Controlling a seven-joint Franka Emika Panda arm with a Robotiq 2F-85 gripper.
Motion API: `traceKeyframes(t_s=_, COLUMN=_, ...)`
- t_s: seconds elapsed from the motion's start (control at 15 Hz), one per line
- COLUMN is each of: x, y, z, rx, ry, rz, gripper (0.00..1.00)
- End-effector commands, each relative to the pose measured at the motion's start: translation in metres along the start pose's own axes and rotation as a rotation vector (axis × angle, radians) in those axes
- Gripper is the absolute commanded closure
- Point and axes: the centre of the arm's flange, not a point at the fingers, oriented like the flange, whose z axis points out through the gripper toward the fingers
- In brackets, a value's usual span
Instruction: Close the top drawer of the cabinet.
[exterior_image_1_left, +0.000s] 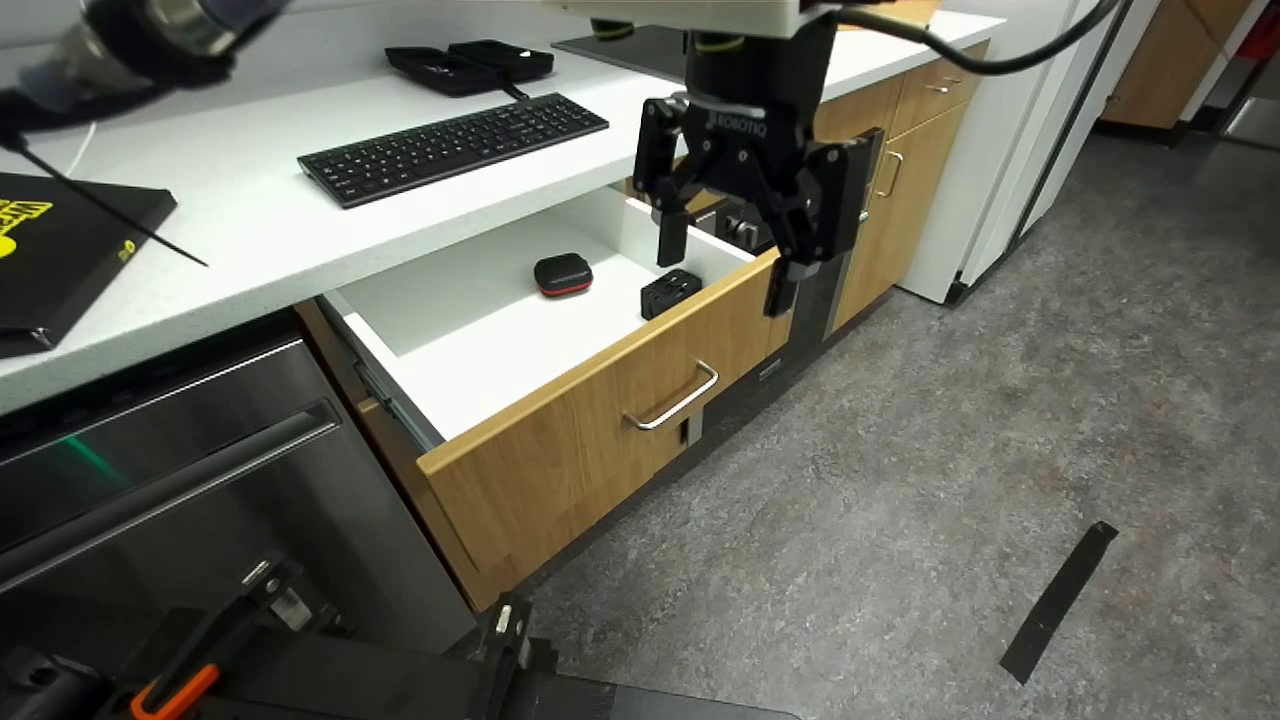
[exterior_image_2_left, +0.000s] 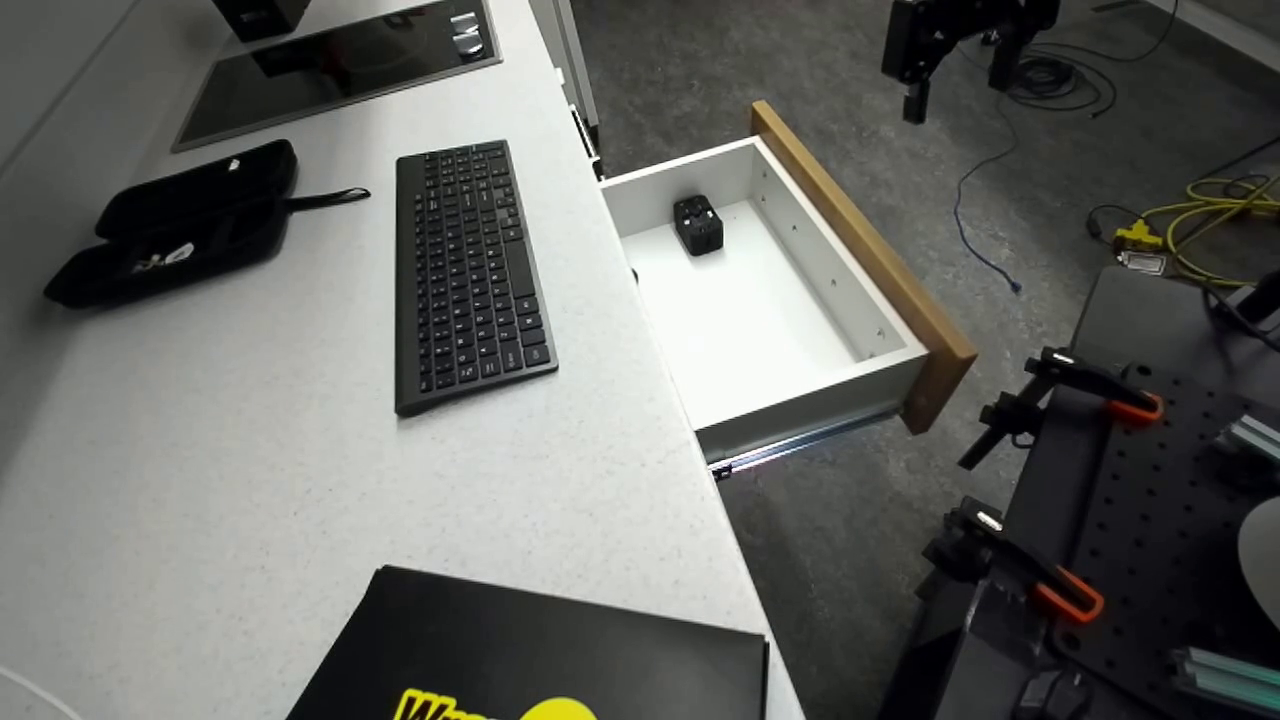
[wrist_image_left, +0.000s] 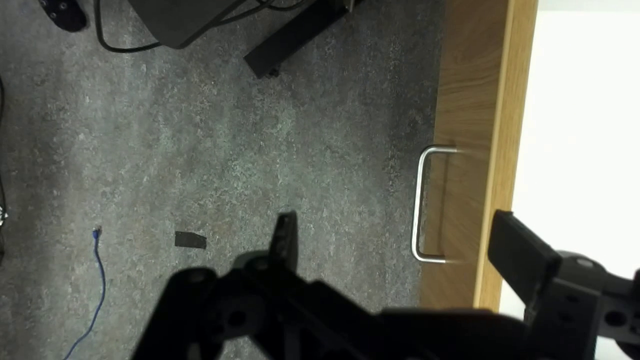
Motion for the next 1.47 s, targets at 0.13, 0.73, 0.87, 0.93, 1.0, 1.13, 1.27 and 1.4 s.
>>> traceKeyframes(t_s=0.13, x=0.028, y=0.015, z=0.032, rx=-0.053, ry=0.053, rz=0.102, gripper=0.0)
traceKeyframes(t_s=0.73, x=0.109, y=0.04, z=0.112, rx=-0.093, ry=0.136, rz=0.346, gripper=0.0)
traceKeyframes(t_s=0.87, x=0.126, y=0.034, z=0.131, rx=-0.095, ry=0.113, rz=0.392, gripper=0.0)
traceKeyframes(t_s=0.93, x=0.134, y=0.03, z=0.14, rx=-0.093, ry=0.096, rz=0.402, gripper=0.0)
traceKeyframes(t_s=1.0, x=0.143, y=0.025, z=0.149, rx=-0.09, ry=0.072, rz=0.42, gripper=0.0)
traceKeyframes(t_s=1.13, x=0.152, y=0.015, z=0.162, rx=-0.075, ry=0.04, rz=0.428, gripper=0.0)
traceKeyframes(t_s=1.27, x=0.157, y=0.002, z=0.17, rx=-0.069, ry=0.01, rz=0.409, gripper=0.0)
traceKeyframes(t_s=1.4, x=0.158, y=-0.018, z=0.171, rx=-0.047, ry=-0.05, rz=0.364, gripper=0.0)
